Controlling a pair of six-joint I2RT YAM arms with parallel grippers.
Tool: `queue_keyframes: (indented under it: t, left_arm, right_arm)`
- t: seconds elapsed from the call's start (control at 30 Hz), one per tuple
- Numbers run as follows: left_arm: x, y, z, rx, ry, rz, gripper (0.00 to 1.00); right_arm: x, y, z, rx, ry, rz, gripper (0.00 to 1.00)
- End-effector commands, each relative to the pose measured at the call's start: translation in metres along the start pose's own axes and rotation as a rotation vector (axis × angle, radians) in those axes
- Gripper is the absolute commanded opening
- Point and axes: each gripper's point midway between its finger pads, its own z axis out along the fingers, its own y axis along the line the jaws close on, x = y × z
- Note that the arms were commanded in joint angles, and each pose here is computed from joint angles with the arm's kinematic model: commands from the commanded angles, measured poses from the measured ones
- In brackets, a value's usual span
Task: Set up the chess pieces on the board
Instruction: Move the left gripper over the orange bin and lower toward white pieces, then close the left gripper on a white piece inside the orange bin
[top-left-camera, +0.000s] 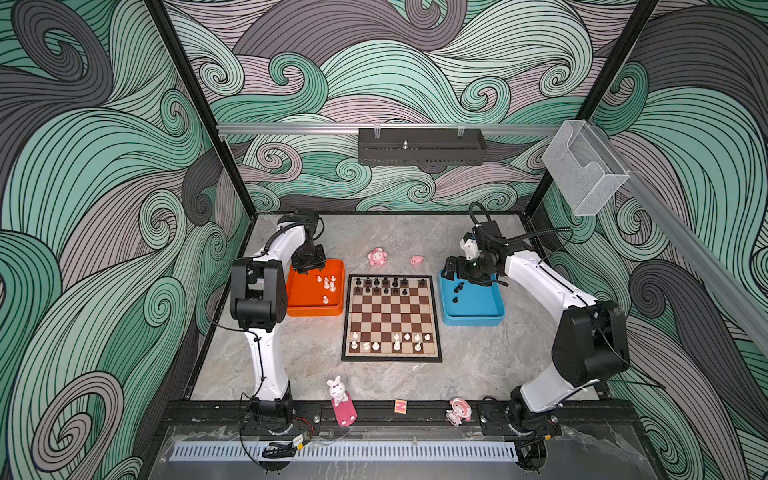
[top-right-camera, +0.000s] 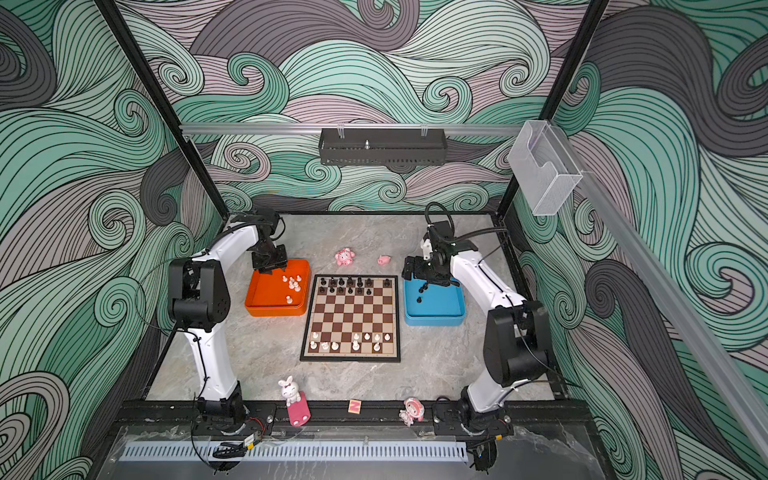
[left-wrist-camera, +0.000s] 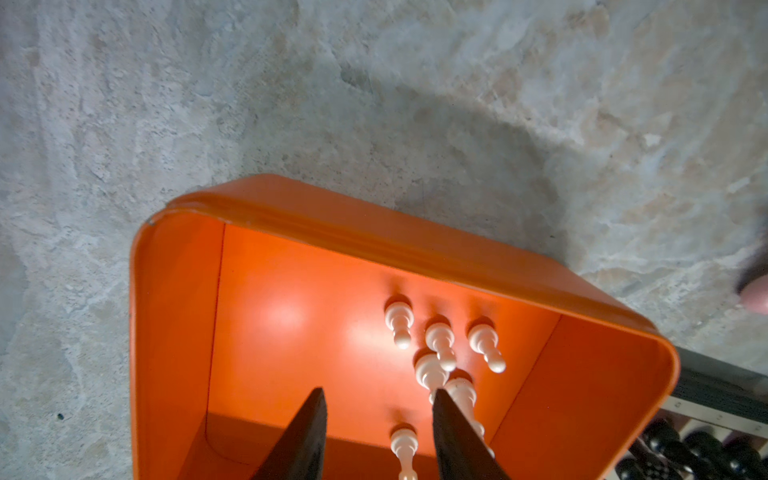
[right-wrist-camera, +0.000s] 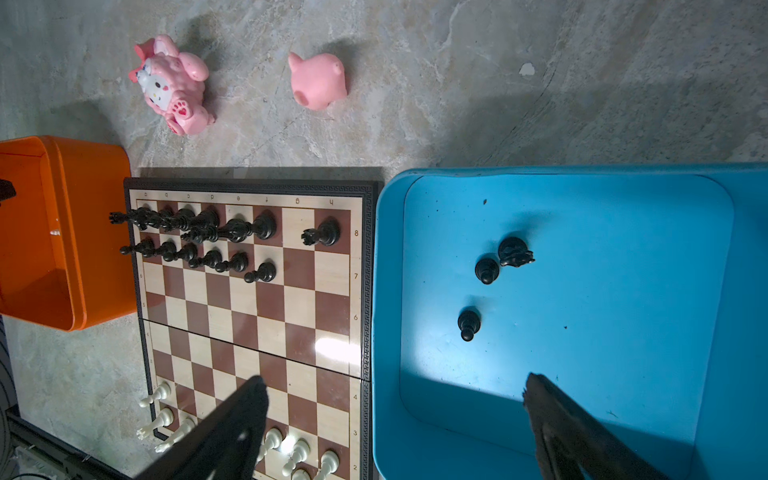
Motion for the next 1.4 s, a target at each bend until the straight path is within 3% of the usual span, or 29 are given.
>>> queue_keyframes:
  t: [0.0,0.93,1.37]
  left_arm:
    - [0.001,-0.001,0.01,0.0,0.029,-0.008,0.45]
    - [-0.012,-0.007,0.04,-0.013,0.049,-0.028,0.34]
    - [-0.011,-0.006,0.046,-0.024,0.058,-0.027,0.18]
  right_arm:
    - [0.003,0.001,0.004,-0.014,0.021,-0.01,0.96]
    - [0.004,-0.007,0.011,-0.01,0.041,-0.004,0.96]
    - [0.002,-0.01,0.017,-0.018,0.051,0.007,0.96]
